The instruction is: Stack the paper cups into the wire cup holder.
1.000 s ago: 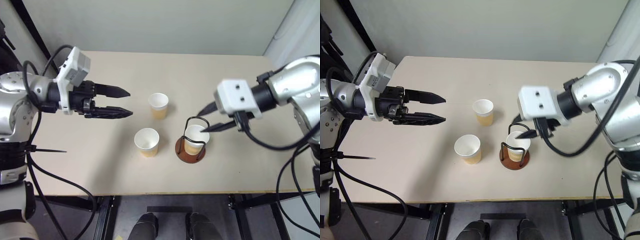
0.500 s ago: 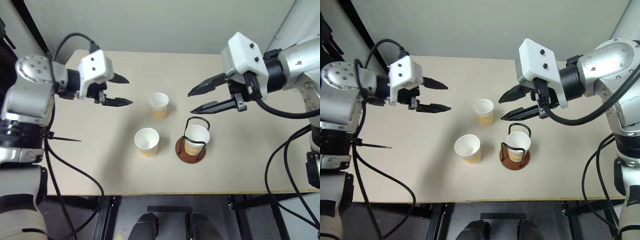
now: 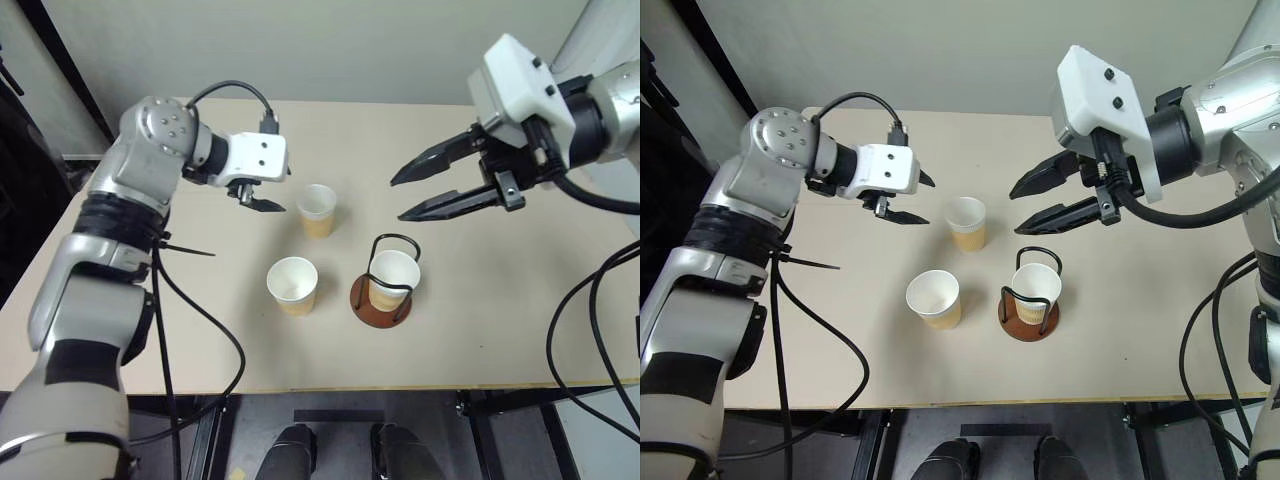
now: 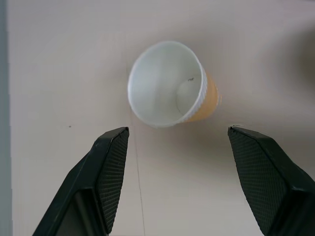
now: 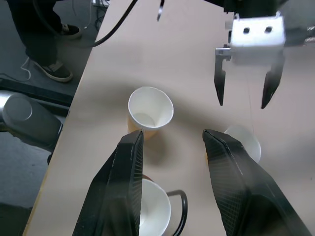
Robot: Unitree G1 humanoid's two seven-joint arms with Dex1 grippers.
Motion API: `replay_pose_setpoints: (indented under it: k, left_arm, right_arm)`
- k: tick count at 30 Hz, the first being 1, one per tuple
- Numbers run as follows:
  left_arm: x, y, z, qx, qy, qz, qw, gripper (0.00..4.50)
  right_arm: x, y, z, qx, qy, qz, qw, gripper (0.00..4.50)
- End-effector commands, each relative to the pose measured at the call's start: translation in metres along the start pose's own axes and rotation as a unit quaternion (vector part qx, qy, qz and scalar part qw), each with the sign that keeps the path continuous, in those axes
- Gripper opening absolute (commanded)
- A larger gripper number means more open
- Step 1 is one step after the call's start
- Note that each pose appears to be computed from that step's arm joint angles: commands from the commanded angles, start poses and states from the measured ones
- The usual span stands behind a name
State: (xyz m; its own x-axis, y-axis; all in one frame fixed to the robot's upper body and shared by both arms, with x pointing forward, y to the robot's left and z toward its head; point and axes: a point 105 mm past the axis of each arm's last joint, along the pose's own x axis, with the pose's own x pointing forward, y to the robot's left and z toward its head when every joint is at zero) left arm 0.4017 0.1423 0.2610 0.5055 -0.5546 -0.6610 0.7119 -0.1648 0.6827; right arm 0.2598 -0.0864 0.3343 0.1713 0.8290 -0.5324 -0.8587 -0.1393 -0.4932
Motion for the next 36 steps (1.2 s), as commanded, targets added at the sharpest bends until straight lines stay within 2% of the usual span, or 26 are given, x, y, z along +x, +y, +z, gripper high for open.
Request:
replay_pose_setpoints:
  k: [1,7,17,26,29,36]
  left_arm:
    - [-0.003,0.009,0.004,0.047,0.025,-0.002,0.999,3.47]
    - [0.007,0.014,0.007,0.053,0.032,-0.003,0.998,3.47]
    - [0.032,0.005,0.017,0.065,0.014,-0.038,0.997,3.47]
    - [0.05,-0.002,0.011,0.074,0.031,-0.045,0.996,3.47]
    - [0.054,-0.004,0.009,0.07,0.033,-0.048,0.996,2.94]
    - [0.052,-0.005,0.014,0.035,0.002,-0.063,0.997,0.48]
  right_arm:
    - [-0.009,-0.003,0.007,-0.019,0.007,-0.014,1.0,1.93]
    - [-0.01,-0.005,0.006,-0.018,0.01,-0.015,1.0,1.93]
    - [-0.01,-0.005,0.005,-0.017,0.012,-0.014,1.0,1.93]
    - [-0.012,-0.004,0.0,-0.01,0.019,-0.025,0.999,1.93]
    - [-0.013,-0.005,-0.002,-0.007,0.021,-0.028,0.999,1.98]
    - [-0.014,-0.005,-0.006,-0.004,0.026,-0.032,0.999,1.98]
